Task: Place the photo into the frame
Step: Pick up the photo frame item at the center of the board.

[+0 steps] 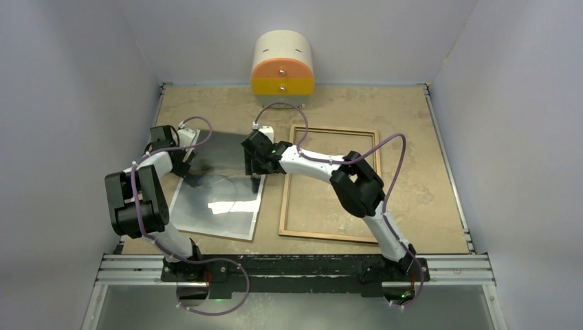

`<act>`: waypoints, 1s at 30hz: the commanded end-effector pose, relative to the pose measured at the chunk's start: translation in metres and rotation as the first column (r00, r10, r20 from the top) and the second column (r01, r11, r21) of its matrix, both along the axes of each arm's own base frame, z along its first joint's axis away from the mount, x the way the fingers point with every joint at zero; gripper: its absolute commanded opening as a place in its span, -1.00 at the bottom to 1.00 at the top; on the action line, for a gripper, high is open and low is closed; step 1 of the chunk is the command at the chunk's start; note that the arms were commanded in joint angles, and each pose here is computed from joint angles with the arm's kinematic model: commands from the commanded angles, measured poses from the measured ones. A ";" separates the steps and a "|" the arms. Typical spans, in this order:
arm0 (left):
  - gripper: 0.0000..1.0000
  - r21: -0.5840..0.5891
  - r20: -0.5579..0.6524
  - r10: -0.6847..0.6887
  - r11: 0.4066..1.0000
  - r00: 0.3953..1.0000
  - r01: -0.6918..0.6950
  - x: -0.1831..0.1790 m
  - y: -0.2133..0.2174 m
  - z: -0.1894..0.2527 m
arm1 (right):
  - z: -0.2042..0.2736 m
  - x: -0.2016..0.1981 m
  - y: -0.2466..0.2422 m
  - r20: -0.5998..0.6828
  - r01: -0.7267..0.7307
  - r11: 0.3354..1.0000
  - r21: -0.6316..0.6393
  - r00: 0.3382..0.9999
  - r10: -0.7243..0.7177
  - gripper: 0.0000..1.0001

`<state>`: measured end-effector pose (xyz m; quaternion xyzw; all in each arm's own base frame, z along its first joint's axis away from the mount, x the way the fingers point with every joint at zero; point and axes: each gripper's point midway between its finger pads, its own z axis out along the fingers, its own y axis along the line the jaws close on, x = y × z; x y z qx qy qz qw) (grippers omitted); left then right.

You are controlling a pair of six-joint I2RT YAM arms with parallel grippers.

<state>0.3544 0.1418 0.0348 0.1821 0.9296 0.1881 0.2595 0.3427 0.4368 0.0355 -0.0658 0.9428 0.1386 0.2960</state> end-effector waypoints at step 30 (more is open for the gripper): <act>0.71 -0.096 -0.156 -0.073 0.994 0.985 0.058 -0.039 -0.029 -0.036 | 0.129 -0.012 0.055 -0.166 0.059 0.489 0.870 0.970 0.179 0.21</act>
